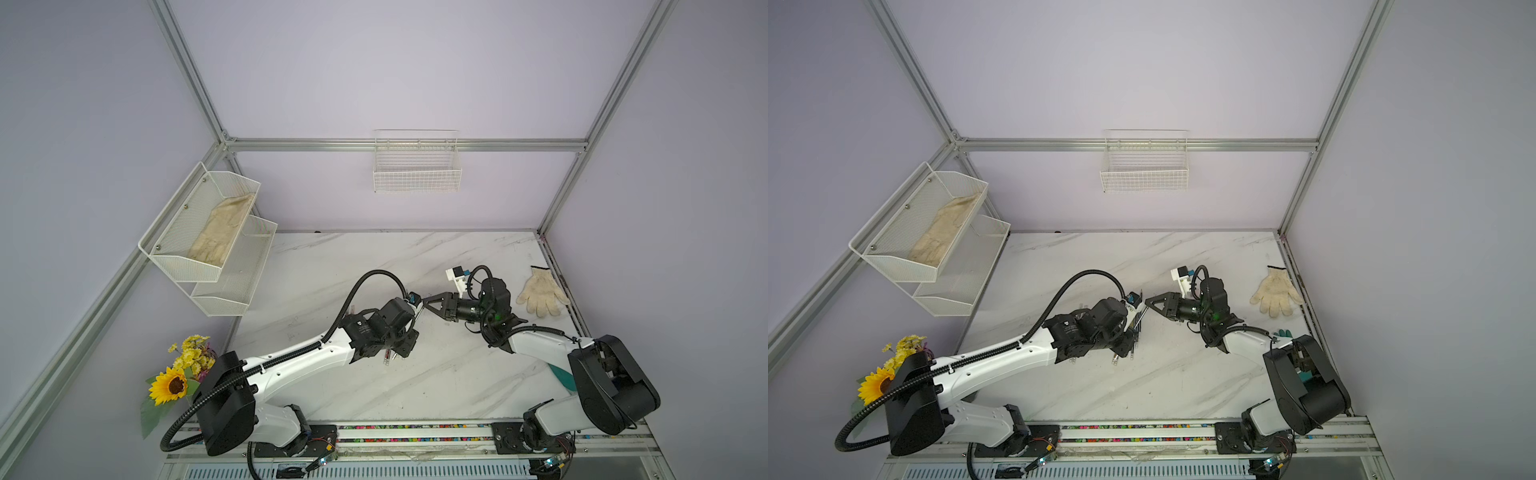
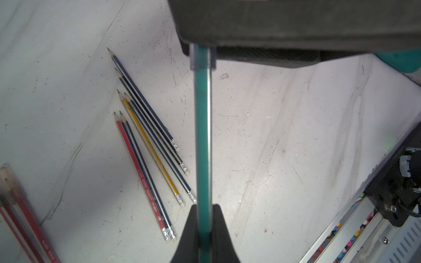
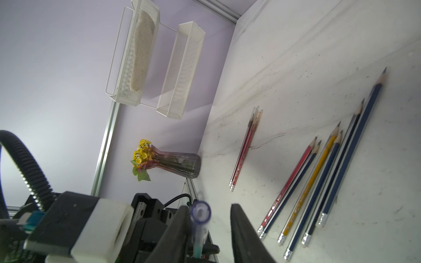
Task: Remove the protective cover of the pencils
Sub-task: Remove the protective sleeve from the pencil.
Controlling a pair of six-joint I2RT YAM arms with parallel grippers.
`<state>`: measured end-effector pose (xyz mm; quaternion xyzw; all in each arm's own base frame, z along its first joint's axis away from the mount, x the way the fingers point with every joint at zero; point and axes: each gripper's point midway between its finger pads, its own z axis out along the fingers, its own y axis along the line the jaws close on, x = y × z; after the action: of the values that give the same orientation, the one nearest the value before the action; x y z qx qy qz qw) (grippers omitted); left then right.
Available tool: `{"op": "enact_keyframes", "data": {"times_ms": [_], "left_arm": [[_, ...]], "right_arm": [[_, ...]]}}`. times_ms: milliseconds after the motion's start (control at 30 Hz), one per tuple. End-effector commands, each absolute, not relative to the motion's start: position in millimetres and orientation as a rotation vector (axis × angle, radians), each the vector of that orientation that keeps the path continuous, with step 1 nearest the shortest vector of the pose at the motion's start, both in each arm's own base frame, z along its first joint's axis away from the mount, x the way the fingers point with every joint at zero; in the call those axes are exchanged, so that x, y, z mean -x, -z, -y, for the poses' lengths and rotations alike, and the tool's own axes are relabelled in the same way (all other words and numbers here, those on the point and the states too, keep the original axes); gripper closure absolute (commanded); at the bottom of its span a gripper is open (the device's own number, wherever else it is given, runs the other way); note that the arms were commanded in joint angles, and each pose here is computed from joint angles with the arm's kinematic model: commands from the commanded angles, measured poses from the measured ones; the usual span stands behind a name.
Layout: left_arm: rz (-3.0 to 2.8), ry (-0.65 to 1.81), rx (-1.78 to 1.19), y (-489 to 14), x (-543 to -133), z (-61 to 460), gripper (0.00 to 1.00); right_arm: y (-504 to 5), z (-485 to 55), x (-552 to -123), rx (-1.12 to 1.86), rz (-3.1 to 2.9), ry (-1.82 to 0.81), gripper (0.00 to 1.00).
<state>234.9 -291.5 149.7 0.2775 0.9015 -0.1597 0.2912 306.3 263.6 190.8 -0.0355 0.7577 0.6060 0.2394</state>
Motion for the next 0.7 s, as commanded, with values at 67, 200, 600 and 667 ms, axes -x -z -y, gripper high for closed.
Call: {"op": "enact_keyframes", "data": {"times_ms": [67, 200, 600, 667], "left_arm": [[-2.342, 0.476, -0.751, -172, -241, 306, 1.0], [-2.348, 0.474, -0.751, -171, -241, 305, 1.0], [-2.395, 0.455, -0.701, -152, -231, 287, 1.0], [-2.397, 0.453, -0.699, -151, -229, 285, 1.0]], "right_arm": [[-207, -264, -310, 0.098, -2.031, -1.664, 0.86], [-208, -264, -311, 0.095, -2.025, -1.662, 0.94], [-215, -249, -321, 0.031, -1.994, -1.62, 1.0], [-214, -246, -323, 0.023, -1.995, -1.622, 1.0]]}}
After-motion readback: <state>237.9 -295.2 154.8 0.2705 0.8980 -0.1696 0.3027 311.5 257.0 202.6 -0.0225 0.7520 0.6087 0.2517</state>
